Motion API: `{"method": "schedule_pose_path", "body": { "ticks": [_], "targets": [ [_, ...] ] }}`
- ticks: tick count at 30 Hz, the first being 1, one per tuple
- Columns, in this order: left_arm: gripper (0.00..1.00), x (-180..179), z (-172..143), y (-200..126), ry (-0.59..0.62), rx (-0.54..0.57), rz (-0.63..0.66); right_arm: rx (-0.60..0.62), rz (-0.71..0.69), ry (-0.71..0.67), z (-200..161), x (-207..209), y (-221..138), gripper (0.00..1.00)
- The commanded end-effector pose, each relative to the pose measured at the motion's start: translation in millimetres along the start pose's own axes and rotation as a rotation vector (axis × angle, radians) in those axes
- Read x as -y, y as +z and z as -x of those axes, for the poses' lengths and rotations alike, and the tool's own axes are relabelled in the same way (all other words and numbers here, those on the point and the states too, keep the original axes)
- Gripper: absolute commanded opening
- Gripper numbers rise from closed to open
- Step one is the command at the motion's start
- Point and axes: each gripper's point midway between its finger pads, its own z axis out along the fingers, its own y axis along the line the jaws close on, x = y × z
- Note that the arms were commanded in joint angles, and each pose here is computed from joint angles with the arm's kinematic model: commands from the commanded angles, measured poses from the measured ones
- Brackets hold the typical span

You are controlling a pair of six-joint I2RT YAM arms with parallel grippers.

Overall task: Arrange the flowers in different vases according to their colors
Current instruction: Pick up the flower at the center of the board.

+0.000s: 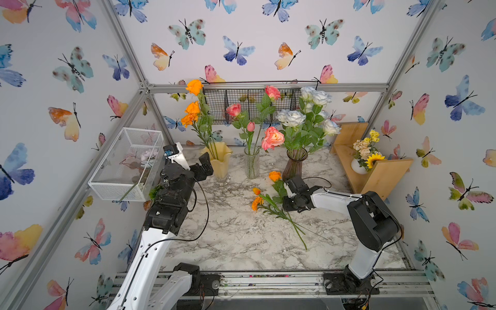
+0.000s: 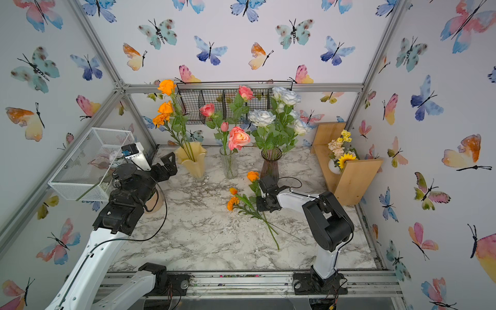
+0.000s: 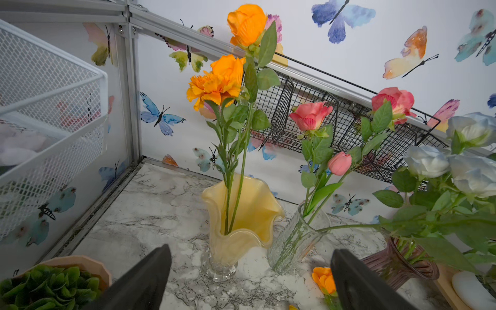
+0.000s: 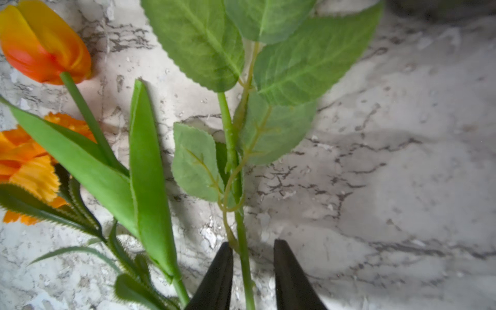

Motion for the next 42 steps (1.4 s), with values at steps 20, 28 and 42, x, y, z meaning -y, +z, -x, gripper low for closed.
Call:
{"method": "schedule_pose_path", "body": {
  "ticks": [20,28,42],
  "targets": [
    [0.99,24.0,-110.7,-36.1,-0.285,-0.301,-0.282,0.160,-0.093,-0.596,11.8,-64.2,-23.6,0.02],
    [0.99,28.2,-143.4,-31.2,-0.375,-0.361,-0.343,0.402,-0.057,-0.682,46.6,-102.6,-66.2,0.02],
    [0.99,78.9,-136.2,-14.2,-0.388,-0.335,-0.521,0.700,0.041,-0.776,106.0,-160.9,-135.7,0.02]
  ]
}}
